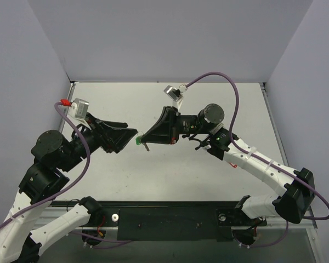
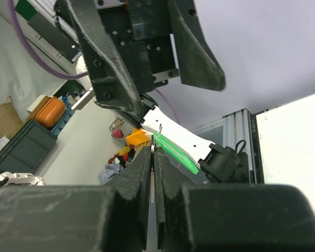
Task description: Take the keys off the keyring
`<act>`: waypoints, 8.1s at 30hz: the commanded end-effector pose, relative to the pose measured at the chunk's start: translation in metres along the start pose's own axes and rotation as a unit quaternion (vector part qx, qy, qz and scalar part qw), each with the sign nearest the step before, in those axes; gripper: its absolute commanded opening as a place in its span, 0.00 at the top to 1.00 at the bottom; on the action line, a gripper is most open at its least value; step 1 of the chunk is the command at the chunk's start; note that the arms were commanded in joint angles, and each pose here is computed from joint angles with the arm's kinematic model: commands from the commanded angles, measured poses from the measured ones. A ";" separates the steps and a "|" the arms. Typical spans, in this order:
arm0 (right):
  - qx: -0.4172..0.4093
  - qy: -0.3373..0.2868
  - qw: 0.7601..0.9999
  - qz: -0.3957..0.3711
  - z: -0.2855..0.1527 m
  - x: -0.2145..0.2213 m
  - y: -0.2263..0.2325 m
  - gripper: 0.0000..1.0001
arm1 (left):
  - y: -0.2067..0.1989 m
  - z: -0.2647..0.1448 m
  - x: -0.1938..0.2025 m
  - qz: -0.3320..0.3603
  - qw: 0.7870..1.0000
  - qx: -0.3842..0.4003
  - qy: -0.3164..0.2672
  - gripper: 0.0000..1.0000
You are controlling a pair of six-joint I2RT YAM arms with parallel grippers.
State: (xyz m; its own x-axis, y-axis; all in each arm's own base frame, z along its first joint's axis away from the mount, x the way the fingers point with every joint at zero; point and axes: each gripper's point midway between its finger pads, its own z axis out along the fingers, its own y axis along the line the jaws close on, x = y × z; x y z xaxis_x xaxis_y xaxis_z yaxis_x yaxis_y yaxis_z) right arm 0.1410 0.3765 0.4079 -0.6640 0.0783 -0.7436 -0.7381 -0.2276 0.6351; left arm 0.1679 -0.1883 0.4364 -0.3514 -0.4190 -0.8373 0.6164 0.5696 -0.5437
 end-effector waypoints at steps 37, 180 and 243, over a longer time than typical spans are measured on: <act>-0.042 -0.020 0.995 -0.085 -0.012 -0.011 0.046 1.00 | -0.053 0.010 0.002 -0.121 0.975 0.185 0.009 0.53; 0.041 0.148 0.987 -0.051 -0.011 0.054 0.001 1.00 | 0.001 0.005 0.086 0.137 0.939 0.064 0.310 0.36; 0.017 0.018 0.994 -0.105 -0.008 0.010 0.022 1.00 | -0.034 0.000 0.028 -0.151 0.977 0.149 -0.029 0.59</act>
State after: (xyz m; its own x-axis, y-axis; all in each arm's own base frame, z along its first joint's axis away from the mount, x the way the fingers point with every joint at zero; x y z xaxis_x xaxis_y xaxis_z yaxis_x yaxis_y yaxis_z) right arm 0.1242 0.3732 0.3827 -0.5615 -0.0015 -0.8275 -0.8207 -0.1269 0.5571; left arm 0.1399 -0.2193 0.4080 -0.5478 -0.5424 -0.6369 0.6226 0.2442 -0.7435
